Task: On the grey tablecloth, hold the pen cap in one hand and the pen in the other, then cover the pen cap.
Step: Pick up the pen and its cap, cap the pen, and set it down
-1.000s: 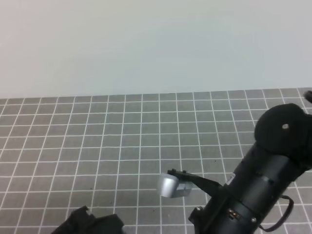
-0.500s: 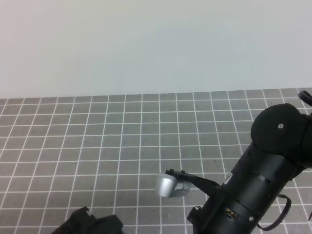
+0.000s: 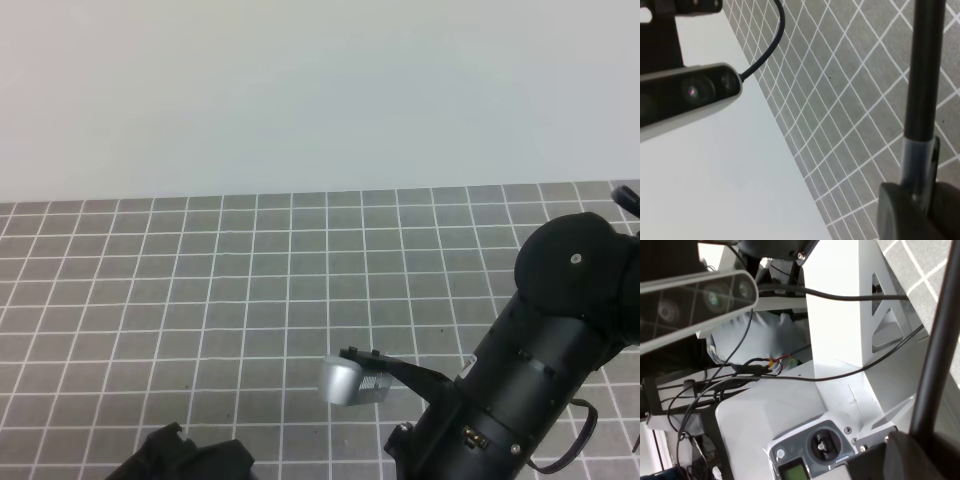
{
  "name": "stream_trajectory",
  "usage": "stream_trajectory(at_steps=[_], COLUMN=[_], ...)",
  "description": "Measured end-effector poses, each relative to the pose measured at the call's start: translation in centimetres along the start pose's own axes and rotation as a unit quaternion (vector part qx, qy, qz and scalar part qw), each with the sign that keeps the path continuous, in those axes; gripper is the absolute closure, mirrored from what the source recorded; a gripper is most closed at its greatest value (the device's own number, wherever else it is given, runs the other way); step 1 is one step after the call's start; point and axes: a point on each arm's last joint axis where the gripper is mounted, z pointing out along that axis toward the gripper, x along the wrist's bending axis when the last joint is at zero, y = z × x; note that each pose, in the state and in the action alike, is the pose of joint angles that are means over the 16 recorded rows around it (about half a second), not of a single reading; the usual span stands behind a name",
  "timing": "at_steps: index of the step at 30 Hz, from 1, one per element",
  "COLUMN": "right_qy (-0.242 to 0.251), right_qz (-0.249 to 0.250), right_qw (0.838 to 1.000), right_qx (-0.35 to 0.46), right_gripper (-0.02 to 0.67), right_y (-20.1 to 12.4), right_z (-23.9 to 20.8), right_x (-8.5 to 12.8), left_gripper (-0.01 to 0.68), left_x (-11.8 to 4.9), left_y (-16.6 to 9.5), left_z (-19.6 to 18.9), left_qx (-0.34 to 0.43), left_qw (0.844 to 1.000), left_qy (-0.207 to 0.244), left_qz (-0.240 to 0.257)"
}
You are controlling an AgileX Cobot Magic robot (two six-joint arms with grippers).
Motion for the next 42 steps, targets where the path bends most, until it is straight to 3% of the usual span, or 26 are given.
stream_trajectory(at_steps=[21, 36, 42], right_qy=[-0.009, -0.024, -0.072], right_qz=[0.005, 0.010, 0.015], right_qw=[1.000, 0.999, 0.995], right_qx=[0.000, -0.031, -0.072], right_gripper=[0.652, 0.652, 0.652], right_y=[0.0, 0.7, 1.4], right_z=[0.0, -0.3, -0.5], right_x=[-0.1, -0.4, -1.3], left_gripper=[0.586, 0.353, 0.397], left_x=[-0.4, -0.8, -0.8], left_y=[-0.4, -1.3, -1.8], left_z=[-0.5, -2.1, -2.4], left_qx=[0.023, 0.076, 0.107], left_qw=[0.997, 0.988, 0.980], left_qy=[-0.017, -0.020, -0.012], left_qz=[-0.066, -0.130, -0.170])
